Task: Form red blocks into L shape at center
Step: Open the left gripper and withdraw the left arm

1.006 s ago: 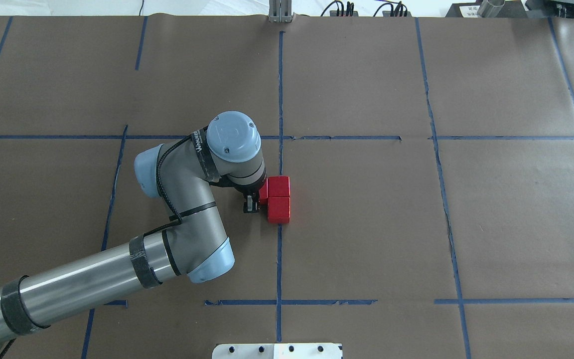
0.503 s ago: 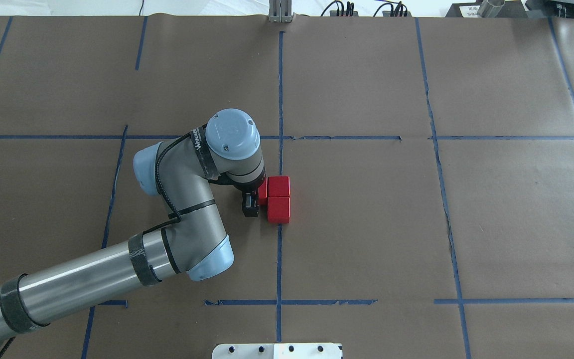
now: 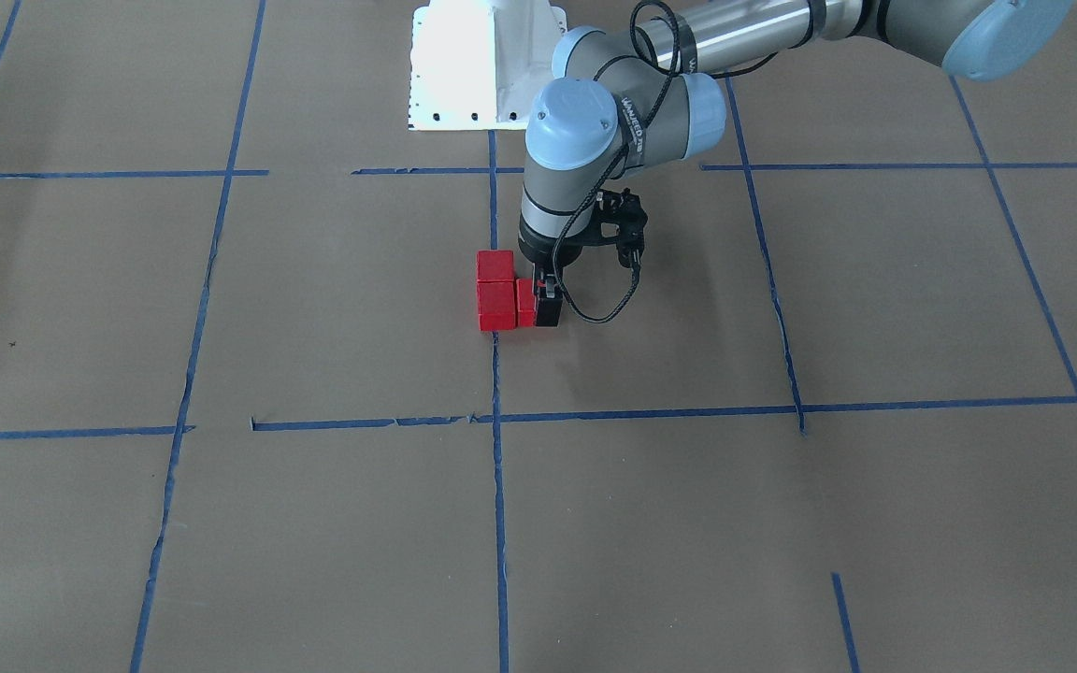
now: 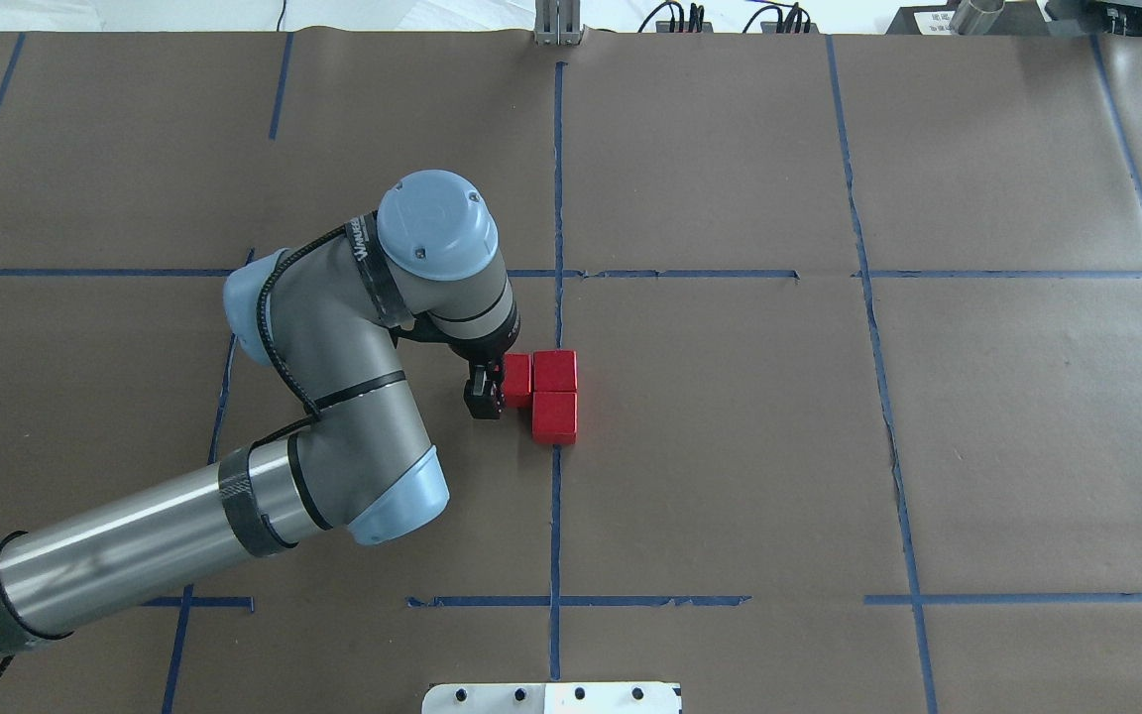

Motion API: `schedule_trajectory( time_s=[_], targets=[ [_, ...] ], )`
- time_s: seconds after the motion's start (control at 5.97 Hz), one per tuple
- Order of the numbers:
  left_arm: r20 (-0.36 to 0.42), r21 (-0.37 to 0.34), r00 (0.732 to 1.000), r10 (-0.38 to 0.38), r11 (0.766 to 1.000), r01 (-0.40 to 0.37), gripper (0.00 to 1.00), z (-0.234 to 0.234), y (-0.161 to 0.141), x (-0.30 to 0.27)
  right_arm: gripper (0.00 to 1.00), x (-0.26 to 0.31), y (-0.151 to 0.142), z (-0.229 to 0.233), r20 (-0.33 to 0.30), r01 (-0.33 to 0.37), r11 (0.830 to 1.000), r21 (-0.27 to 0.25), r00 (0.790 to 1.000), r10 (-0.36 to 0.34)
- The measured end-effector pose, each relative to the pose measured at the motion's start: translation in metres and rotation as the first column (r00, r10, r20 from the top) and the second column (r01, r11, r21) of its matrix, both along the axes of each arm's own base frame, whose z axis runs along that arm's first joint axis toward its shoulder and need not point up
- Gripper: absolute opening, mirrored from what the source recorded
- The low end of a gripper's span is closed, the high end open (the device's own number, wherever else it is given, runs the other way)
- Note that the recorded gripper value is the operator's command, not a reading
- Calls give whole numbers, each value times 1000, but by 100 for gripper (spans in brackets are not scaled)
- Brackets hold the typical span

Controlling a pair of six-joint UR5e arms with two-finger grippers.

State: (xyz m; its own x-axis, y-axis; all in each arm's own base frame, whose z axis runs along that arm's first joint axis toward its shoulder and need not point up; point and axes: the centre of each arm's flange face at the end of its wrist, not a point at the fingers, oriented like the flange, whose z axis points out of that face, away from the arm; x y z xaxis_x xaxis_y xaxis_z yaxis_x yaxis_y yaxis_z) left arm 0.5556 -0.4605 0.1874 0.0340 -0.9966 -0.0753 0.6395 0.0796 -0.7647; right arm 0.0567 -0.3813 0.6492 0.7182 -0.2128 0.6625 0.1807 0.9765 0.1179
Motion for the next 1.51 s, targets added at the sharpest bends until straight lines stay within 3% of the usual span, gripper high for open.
schedule_trajectory(
  time_s=[0.17,0.34,0.5,0.67,0.84,1.01,1.17,1.34,1.51],
  targets=[
    [-15,49,998,65,997,-64,100,-5,-3,-36,100,0,0,0,0,0,1000,0,1000,0],
    [-10,142,990,142,980,-139,100,3,-9,-74,100,0,0,0,0,0,1000,0,1000,0],
    [23,269,971,237,934,-234,100,22,-16,-110,100,0,1,0,-1,-1,1000,-1,1000,1],
    [94,408,935,343,843,-350,100,52,-25,-147,100,1,1,-1,0,-3,1000,-2,1000,3],
    [194,520,877,440,712,-472,100,88,-30,-182,100,1,1,-1,0,-8,1000,-5,1000,8],
    [320,599,790,522,534,-596,100,133,-35,-224,100,0,1,-2,1,-14,1000,-9,1000,15],
    [455,642,679,577,316,-699,100,184,-50,-290,100,0,1,-3,2,-20,1000,-11,1000,20],
    [539,657,579,611,124,-743,100,238,-64,-370,100,0,0,-4,2,-21,1000,-12,1000,21],
    [587,667,521,619,-5,-745,100,294,-67,-454,100,0,0,-3,2,-22,1000,-13,1000,22]
  ],
)
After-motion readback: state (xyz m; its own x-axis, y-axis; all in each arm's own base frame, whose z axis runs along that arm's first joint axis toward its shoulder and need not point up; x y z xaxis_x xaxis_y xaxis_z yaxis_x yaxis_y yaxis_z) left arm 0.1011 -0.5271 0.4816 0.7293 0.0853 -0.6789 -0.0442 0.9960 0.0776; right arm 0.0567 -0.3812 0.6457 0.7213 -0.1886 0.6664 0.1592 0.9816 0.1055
